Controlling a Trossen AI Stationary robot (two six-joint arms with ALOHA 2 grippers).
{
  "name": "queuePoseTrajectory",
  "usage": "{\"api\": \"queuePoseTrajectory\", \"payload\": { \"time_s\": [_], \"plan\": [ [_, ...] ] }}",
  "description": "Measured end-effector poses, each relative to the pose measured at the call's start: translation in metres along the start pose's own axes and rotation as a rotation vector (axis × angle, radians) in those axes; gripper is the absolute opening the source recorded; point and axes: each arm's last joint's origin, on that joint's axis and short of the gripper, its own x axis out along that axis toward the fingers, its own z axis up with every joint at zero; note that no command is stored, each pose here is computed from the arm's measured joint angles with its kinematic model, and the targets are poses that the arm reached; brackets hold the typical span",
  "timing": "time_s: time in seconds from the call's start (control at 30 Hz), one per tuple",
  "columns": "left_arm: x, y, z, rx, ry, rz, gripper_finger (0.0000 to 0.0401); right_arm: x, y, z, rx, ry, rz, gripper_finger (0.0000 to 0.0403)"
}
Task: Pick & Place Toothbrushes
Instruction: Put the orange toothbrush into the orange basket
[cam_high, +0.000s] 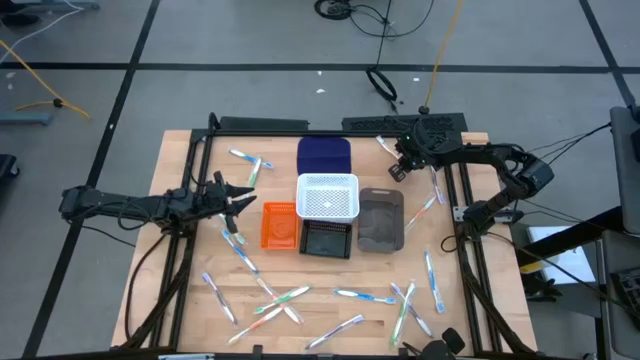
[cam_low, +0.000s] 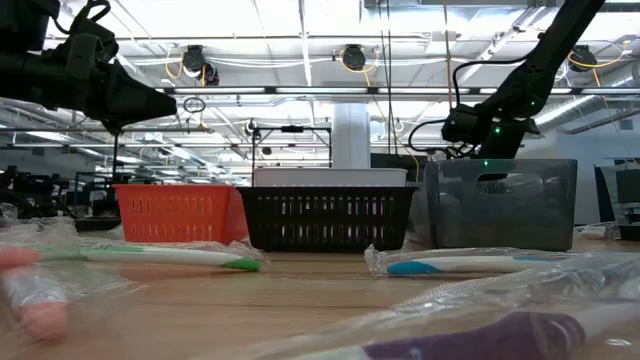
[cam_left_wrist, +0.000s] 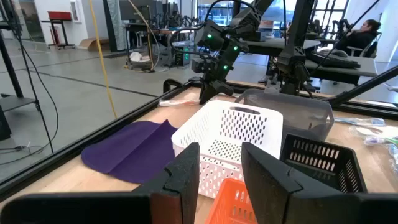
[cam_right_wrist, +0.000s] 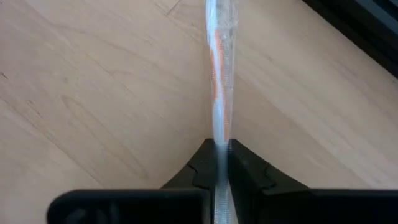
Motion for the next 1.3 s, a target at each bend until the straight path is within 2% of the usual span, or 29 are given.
{"api": "queuePoseTrajectory", "payload": {
  "time_s": [0.2,0.37,0.6,0.83,1.13,1.3],
  "plan": [
    [0.0,0.0,0.0,-0.014,-0.001,0.0,0.012,-0.015,-0.001,0.006,0.02,-0.08,-0.002,0.0014],
    [0.0,0.0,0.002,-0.021,-0.024,-0.002,0.012,-0.041,-0.001,0.015,0.059,-0.211,0.0,0.0014],
    [0.0,0.0,0.005,-0.032,-0.045,-0.004,0.012,-0.081,0.008,0.025,0.117,-0.416,0.226,0.0014],
    [0.0,0.0,0.008,-0.045,-0.077,-0.007,0.012,-0.111,0.04,0.034,0.054,-0.6,0.386,0.0014],
    [-0.001,-0.001,0.013,-0.069,-0.123,-0.011,0.012,-0.142,0.097,0.039,-0.073,-0.821,0.62,0.0014],
    [0.0,-0.001,0.018,-0.11,-0.172,-0.021,0.012,-0.16,0.129,0.032,-0.143,-0.937,0.682,0.0014]
  ]
}}
